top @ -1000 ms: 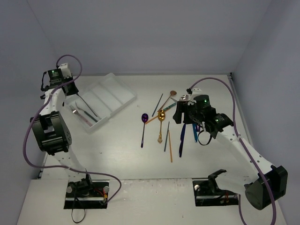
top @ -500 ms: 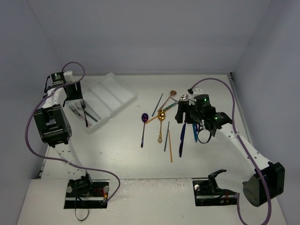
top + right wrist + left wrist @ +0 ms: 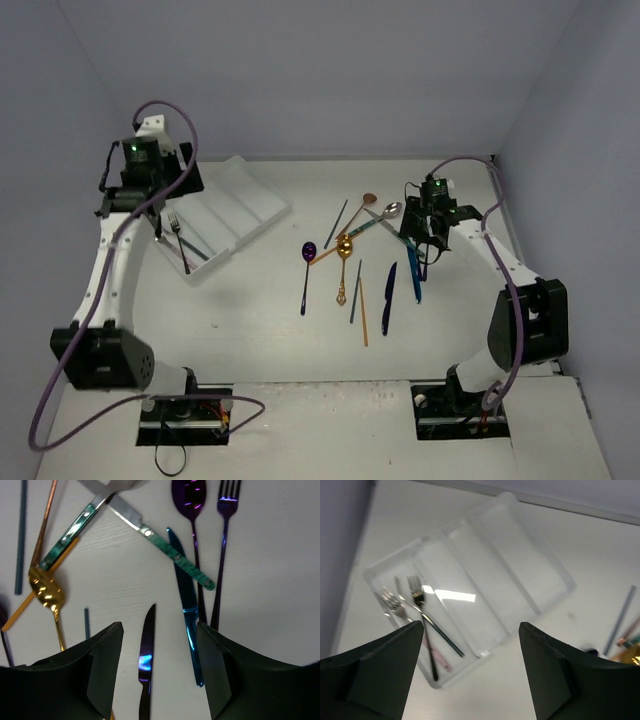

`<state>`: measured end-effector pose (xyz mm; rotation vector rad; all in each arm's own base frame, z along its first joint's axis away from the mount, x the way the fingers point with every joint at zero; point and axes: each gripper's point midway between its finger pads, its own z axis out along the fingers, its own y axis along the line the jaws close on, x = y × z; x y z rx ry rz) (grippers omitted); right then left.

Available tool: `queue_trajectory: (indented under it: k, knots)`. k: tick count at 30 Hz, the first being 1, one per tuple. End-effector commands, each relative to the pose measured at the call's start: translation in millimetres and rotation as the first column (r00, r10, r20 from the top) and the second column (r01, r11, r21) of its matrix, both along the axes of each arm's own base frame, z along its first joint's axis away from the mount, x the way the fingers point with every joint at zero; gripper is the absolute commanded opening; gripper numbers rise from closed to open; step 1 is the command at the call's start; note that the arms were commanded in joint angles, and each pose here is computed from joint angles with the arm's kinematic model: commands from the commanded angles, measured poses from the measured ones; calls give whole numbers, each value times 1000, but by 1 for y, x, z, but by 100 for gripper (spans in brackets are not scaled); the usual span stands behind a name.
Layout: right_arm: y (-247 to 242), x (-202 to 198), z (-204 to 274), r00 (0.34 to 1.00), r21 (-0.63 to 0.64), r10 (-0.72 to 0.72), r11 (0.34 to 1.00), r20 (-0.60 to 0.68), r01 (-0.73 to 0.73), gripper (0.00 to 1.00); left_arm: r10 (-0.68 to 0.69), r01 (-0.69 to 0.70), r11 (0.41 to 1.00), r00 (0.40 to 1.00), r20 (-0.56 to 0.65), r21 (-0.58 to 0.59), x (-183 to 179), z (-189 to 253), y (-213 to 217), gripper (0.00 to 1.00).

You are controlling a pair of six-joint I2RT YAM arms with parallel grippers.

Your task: Sort the eating utensils into containers

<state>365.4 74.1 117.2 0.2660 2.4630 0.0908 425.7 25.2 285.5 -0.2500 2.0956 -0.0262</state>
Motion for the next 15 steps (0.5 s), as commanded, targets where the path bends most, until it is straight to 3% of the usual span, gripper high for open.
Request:
queue_trajectory:
  k: [1, 7, 15]
  knots:
    - [-36, 27, -2, 992, -41, -125, 991, 4, 125, 53, -52, 48, 993, 998, -32, -108, -54, -11, -66, 75]
    - [-69, 44, -24, 980, -80, -192, 979, -46, 188, 45, -213, 203, 971, 974, -70, -126, -122, -27, -124, 75]
    - [-80, 66, -56, 976, -96, -185, 980, -113, 175, 43, -238, 222, 961, 968, -82, -163, -162, -34, -125, 75]
